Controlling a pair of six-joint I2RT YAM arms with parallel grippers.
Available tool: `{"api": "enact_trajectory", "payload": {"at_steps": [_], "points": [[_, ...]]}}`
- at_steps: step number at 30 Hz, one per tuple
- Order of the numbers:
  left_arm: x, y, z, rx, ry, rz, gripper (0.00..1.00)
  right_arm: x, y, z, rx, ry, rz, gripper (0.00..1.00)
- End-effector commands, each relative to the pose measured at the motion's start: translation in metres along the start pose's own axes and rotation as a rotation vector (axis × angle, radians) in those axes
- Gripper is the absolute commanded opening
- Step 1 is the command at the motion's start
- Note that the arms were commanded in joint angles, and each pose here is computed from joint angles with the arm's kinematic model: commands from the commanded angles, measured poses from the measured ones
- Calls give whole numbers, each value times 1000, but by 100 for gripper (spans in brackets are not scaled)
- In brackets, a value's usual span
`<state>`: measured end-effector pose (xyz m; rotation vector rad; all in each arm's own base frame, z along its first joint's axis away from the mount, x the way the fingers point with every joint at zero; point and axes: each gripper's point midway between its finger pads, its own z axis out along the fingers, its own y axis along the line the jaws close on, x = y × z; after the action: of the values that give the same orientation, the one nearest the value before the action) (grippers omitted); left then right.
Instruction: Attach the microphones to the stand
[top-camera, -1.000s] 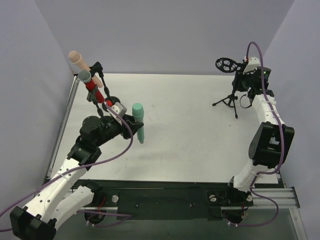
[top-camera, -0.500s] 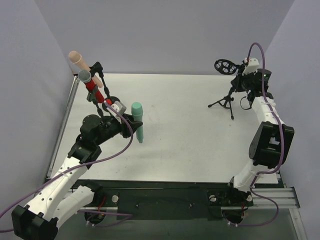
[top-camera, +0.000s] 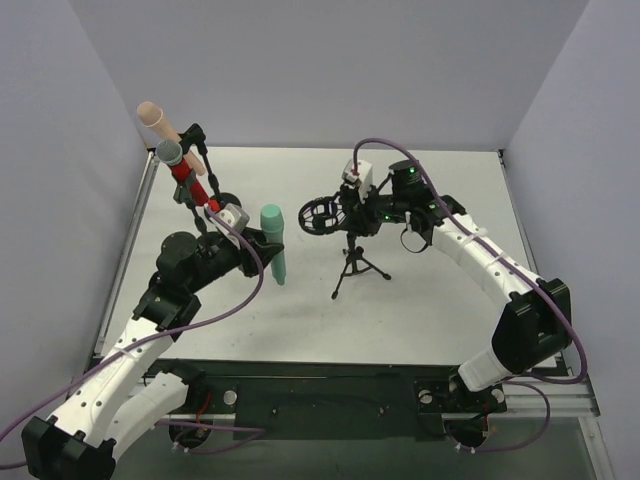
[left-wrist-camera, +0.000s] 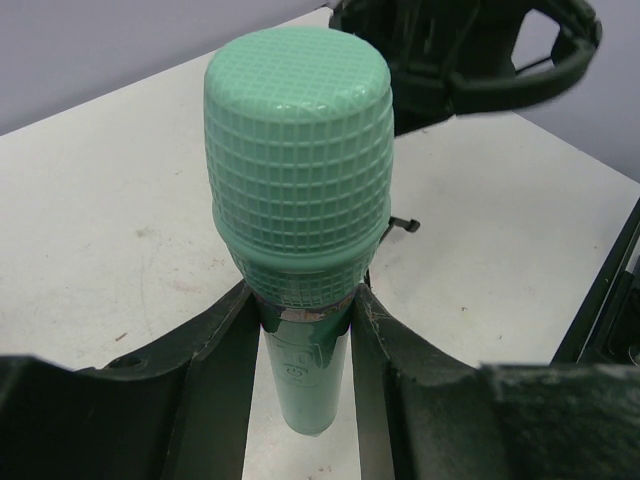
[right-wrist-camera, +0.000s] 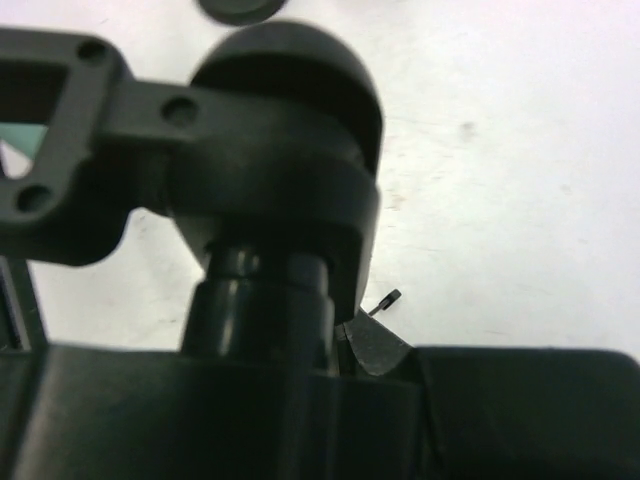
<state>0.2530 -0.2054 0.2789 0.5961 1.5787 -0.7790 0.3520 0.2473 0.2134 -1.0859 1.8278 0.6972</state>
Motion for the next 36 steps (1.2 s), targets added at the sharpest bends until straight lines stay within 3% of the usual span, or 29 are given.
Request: {"api": "enact_trajectory", "payload": {"at_steps": [1, 6, 15, 23, 26, 29, 36], "points": [[-22, -3, -5, 8, -80, 43, 0, -14, 23, 7, -79, -2, -51, 0], [-22, 0, -6, -4, -83, 49, 0, 5, 43, 14, -174, 12, -67, 2], [-20, 0, -3, 1, -78, 43, 0, 47, 62, -13, -262, 36, -97, 41], [-20, -1, -2, 7, -83, 33, 0, 61, 65, -33, -273, 33, -93, 62], [-23, -5, -2, 28, -102, 19, 0, 66, 64, -41, -272, 22, -63, 76], [-32, -10, -3, 47, -136, -7, 0, 70, 61, -53, -267, 15, -54, 81], [-66, -24, -18, 65, -212, -49, 0, 101, 58, -78, -233, 146, -64, 89]]}}
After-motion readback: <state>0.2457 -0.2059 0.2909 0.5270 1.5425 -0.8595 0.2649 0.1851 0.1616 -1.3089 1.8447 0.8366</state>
